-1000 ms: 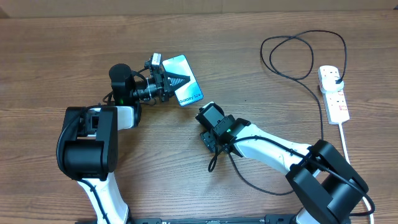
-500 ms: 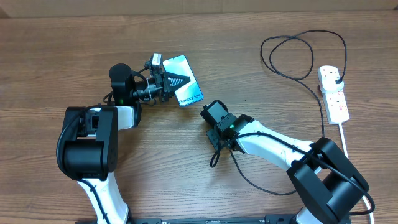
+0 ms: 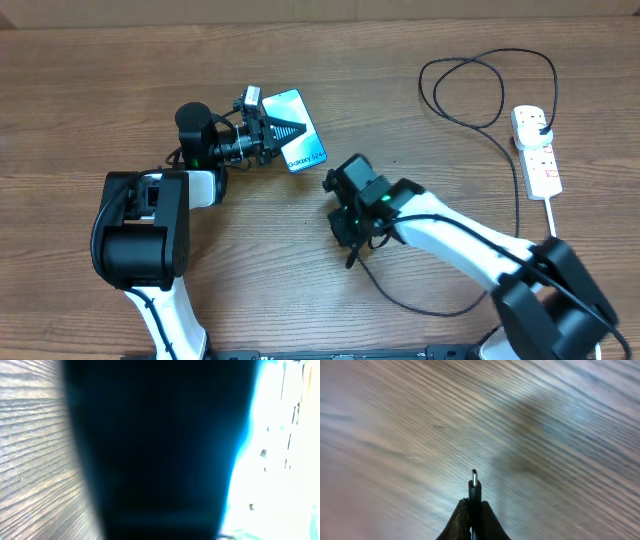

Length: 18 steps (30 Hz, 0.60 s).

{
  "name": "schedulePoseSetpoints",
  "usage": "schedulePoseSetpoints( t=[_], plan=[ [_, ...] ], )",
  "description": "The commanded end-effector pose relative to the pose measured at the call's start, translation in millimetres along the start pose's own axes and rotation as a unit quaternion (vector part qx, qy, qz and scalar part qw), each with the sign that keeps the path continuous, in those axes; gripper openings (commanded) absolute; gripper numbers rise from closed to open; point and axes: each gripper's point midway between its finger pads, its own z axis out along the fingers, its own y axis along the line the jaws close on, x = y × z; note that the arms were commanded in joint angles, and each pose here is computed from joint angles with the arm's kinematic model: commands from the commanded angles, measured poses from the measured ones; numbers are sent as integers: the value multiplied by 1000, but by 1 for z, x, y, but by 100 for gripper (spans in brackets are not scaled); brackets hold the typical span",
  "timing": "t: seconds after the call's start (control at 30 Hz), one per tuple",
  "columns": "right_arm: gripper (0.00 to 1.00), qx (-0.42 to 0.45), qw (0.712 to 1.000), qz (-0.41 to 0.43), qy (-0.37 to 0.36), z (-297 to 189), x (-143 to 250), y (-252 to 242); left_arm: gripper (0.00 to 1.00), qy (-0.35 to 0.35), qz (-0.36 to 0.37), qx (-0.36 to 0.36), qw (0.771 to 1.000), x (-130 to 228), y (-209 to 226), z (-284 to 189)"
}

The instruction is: Plug charger to phone and switch on socket

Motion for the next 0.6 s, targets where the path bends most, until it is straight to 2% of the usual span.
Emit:
schedulePoseSetpoints(
  t=[0.0,0.13,0.27,0.4,0.57],
  plan=[
    [4,-137,990,32,-25,-31,-18,25,4,23,10,6,1000,7,-5,-1],
    [4,-261,963,46,-42,-52,-25,30,4,42,8,9,999,13,-6,-2],
    [4,-384,918,62,-70,-78,-27,26,4,54,-1,10,999,19,-7,2],
    [4,-411,904,78,-92,-81,-32,20,5,44,-31,7,999,19,-7,14],
    [4,-447,883,83,-114,-89,-39,23,4,32,-27,19,999,20,-20,30]
  ],
)
